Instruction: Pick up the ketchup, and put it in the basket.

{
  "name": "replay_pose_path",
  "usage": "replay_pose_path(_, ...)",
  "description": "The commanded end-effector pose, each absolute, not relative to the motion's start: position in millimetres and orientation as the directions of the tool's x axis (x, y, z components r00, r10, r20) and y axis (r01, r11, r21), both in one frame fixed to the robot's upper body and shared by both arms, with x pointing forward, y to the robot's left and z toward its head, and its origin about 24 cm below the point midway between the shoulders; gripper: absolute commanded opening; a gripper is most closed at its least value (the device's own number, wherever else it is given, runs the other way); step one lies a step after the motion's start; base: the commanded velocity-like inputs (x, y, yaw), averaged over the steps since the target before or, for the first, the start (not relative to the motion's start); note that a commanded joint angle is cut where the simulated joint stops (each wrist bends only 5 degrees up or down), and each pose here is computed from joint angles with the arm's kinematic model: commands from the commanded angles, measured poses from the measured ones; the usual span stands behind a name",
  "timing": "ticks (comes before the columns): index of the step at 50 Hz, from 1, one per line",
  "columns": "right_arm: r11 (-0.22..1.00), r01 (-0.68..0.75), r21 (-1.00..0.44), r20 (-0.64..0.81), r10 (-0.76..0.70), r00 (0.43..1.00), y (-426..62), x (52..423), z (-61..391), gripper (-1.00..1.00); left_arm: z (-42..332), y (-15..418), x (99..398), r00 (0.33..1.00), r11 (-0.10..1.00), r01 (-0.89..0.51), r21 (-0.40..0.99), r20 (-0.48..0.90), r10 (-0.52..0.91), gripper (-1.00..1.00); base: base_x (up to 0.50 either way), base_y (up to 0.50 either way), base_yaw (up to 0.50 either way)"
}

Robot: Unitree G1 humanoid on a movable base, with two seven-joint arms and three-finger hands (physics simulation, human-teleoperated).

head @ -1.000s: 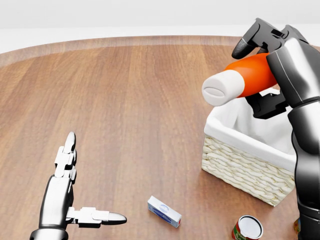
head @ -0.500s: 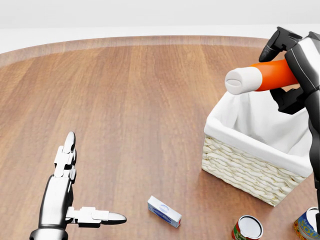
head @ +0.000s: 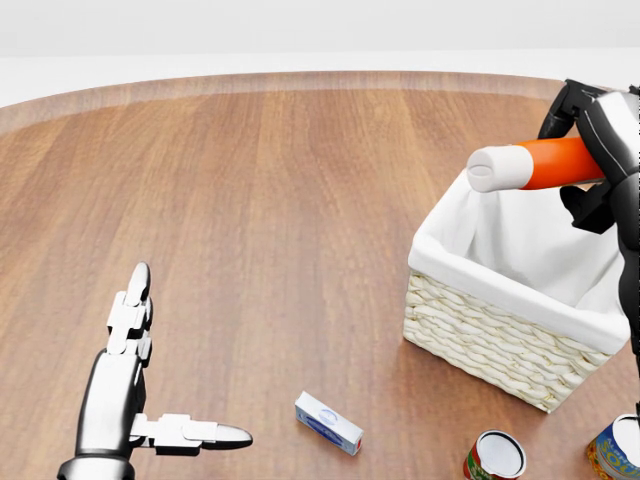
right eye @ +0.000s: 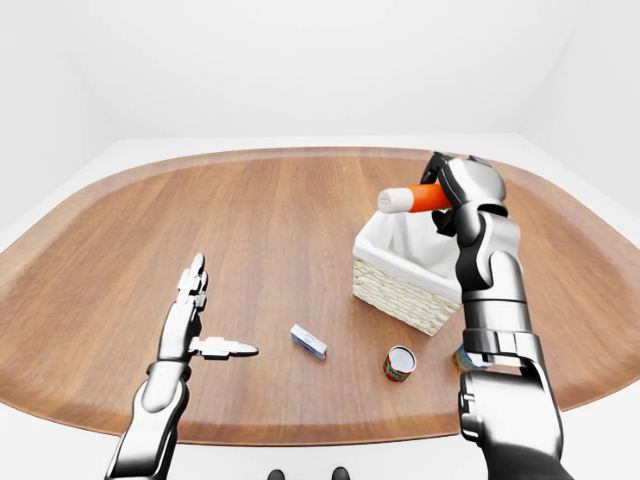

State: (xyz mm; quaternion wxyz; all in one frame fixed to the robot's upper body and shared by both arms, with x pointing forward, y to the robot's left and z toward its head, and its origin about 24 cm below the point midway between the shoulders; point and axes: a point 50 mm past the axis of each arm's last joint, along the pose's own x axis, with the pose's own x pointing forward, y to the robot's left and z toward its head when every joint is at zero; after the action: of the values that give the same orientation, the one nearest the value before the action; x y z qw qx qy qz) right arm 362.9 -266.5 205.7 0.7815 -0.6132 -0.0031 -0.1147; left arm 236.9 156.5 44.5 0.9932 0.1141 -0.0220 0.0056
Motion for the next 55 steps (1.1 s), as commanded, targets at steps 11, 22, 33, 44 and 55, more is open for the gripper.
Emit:
replay_pose_path(11,0.175,0.101,-0.979,0.059,-0.232,0.971,-274,373,183,-1.0,48,157,234,0.999,0.975,-0.016,0.222,0.048,0.006,1.0,0.0,0.0,0.0)
replay_pose_path(22,0.177,0.123,-0.976,0.076,-0.25,0.965,-274,378,177,-1.0,48,158,234,0.999,0.975,-0.019,0.219,0.05,0.008,1.0,0.0,0.0,0.0)
replay_pose_path(33,0.182,0.105,-0.978,0.05,-0.281,0.958,-277,382,162,-1.0,47,157,235,0.999,0.975,-0.018,0.223,0.048,0.007,1.0,0.0,0.0,0.0)
replay_pose_path(44,0.189,0.091,-0.978,0.028,-0.312,0.95,-281,383,149,-1.0,47,157,235,0.999,0.975,-0.019,0.222,0.05,0.008,1.0,0.0,0.0,0.0)
replay_pose_path(55,0.203,0.083,-0.976,0.006,-0.353,0.936,-285,385,137,-1.0,46,157,235,0.999,0.975,-0.018,0.224,0.049,0.008,1.0,0.0,0.0,0.0)
